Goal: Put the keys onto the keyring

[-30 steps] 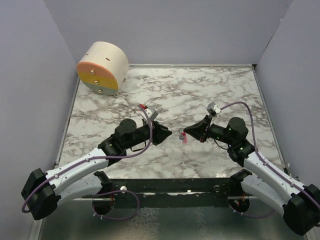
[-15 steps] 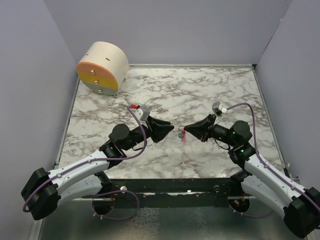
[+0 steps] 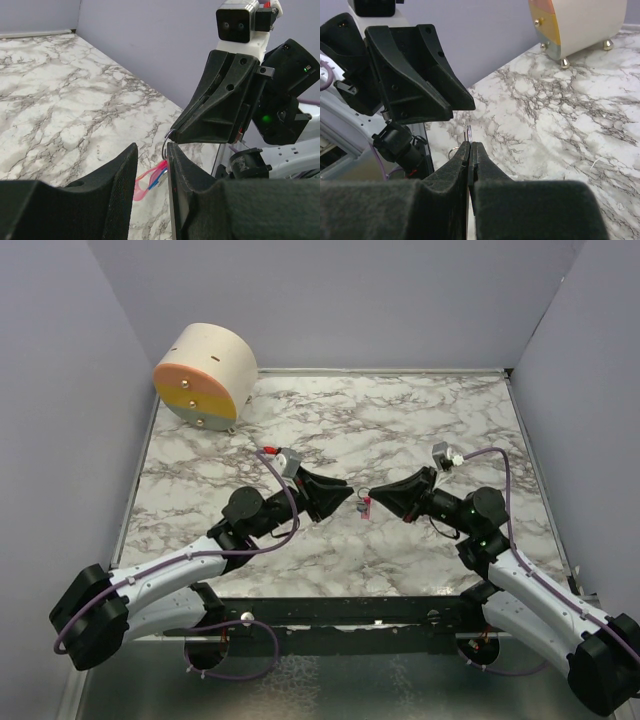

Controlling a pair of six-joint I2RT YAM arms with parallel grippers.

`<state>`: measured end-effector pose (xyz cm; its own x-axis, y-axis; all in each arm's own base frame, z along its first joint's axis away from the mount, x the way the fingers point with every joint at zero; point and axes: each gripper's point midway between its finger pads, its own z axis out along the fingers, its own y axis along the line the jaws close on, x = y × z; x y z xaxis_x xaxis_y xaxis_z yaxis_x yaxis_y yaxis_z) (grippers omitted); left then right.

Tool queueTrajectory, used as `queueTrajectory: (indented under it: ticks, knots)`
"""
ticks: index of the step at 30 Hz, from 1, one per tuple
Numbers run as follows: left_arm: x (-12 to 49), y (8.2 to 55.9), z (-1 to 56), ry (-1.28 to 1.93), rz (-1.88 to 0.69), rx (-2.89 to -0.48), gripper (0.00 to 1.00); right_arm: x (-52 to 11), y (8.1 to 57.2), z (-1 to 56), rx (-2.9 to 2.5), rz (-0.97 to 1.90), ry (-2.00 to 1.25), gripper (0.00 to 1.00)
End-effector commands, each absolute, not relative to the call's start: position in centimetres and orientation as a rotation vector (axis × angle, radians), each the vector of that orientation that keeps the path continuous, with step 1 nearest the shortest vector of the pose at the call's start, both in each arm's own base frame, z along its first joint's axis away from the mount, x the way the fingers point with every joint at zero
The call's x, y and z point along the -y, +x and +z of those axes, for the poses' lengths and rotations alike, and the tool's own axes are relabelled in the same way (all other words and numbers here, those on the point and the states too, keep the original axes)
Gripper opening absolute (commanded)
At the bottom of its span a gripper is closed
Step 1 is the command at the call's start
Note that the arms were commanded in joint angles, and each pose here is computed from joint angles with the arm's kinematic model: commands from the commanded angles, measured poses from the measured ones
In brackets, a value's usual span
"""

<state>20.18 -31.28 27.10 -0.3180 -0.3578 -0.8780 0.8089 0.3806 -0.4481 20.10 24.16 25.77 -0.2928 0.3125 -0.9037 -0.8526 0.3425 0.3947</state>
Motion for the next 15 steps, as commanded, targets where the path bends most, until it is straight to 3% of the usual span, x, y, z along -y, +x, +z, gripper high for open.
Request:
queueTrajectory:
  ticks: [1, 15]
  knots:
    - [31.7, 19.4, 28.3, 0.434, -1.313, -1.392, 0.32, -24.0, 20.2, 27.5, -1.364, 1.249, -0.504, 0.01]
    - [32.9, 18.5, 28.6, 0.473, -1.414, -1.365, 0.31, -24.1, 20.3, 28.5, -1.329, 1.266, -0.497, 0.01]
